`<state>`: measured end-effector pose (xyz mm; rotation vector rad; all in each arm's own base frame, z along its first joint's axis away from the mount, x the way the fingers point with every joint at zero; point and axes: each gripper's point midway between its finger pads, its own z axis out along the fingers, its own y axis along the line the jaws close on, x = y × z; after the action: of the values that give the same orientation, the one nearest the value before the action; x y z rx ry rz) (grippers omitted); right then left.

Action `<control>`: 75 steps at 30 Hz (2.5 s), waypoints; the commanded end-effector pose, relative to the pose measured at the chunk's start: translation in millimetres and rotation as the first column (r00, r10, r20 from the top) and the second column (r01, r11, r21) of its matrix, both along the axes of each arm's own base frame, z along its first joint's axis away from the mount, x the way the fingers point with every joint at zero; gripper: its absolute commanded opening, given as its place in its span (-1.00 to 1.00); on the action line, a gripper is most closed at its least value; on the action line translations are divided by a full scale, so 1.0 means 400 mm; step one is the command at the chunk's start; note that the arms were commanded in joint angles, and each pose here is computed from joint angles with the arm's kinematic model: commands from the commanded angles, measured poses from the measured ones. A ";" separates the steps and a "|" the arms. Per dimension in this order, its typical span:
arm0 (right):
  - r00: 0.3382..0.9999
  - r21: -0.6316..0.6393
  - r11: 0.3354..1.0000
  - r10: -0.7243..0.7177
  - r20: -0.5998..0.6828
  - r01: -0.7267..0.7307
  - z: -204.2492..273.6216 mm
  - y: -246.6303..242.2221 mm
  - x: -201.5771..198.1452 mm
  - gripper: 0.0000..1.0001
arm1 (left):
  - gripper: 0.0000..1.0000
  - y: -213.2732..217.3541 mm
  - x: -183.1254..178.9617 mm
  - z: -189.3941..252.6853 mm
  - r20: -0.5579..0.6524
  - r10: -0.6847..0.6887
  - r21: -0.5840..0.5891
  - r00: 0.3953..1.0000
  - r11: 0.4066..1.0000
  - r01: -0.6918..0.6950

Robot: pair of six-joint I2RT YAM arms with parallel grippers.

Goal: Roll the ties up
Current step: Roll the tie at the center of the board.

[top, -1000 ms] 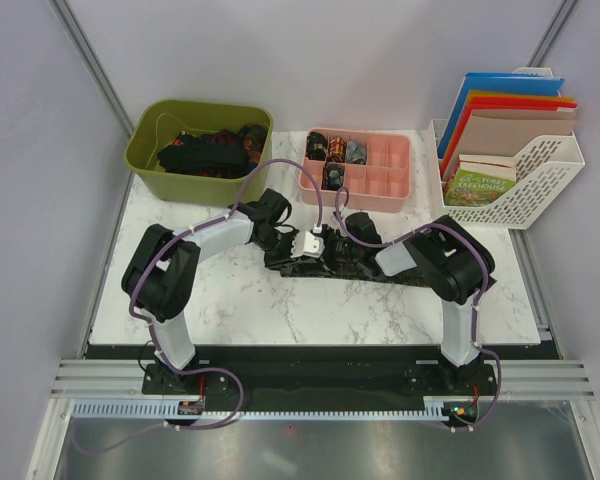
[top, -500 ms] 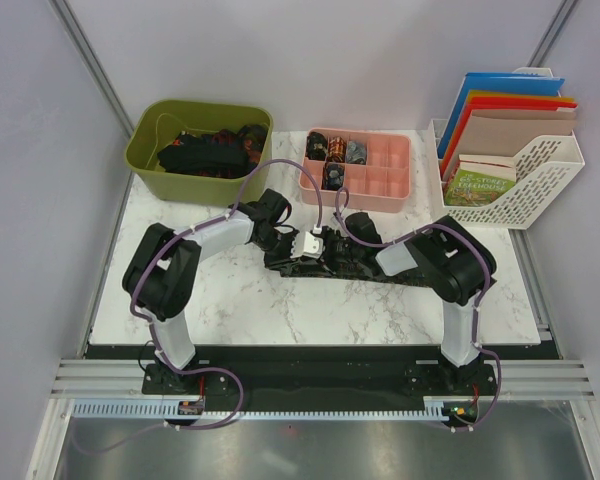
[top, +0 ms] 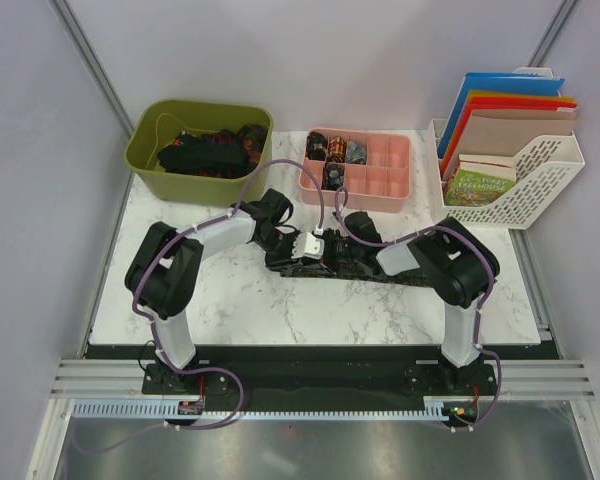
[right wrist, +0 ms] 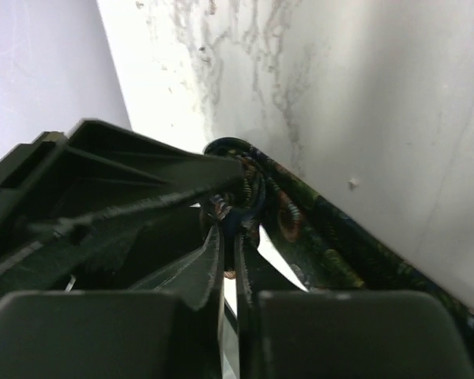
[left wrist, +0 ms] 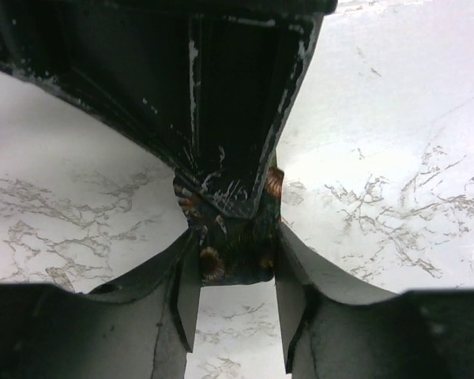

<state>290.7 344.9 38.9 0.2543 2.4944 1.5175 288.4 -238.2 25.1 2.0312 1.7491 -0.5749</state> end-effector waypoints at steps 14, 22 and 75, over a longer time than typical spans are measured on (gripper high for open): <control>0.998 -0.169 0.986 -0.011 -0.063 0.000 -0.132 -0.072 -0.001 -1.00 | 0.97 0.035 0.004 0.081 -0.050 0.101 -0.108 0.994 0.988 -0.106; 0.994 -0.193 0.981 -0.025 -0.111 0.003 -0.168 -0.078 -0.003 -1.00 | 0.88 0.000 0.050 0.042 -0.023 0.129 -0.115 0.991 0.985 -0.130; 1.000 -0.084 0.996 0.015 -0.027 -0.017 -0.025 -0.040 0.041 -0.40 | -0.59 -0.006 -0.010 -0.049 -0.012 0.010 0.000 1.000 1.000 -0.010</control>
<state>296.3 326.4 25.1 0.2755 2.6051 1.4354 295.0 -251.0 17.7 1.9594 1.7547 -0.5901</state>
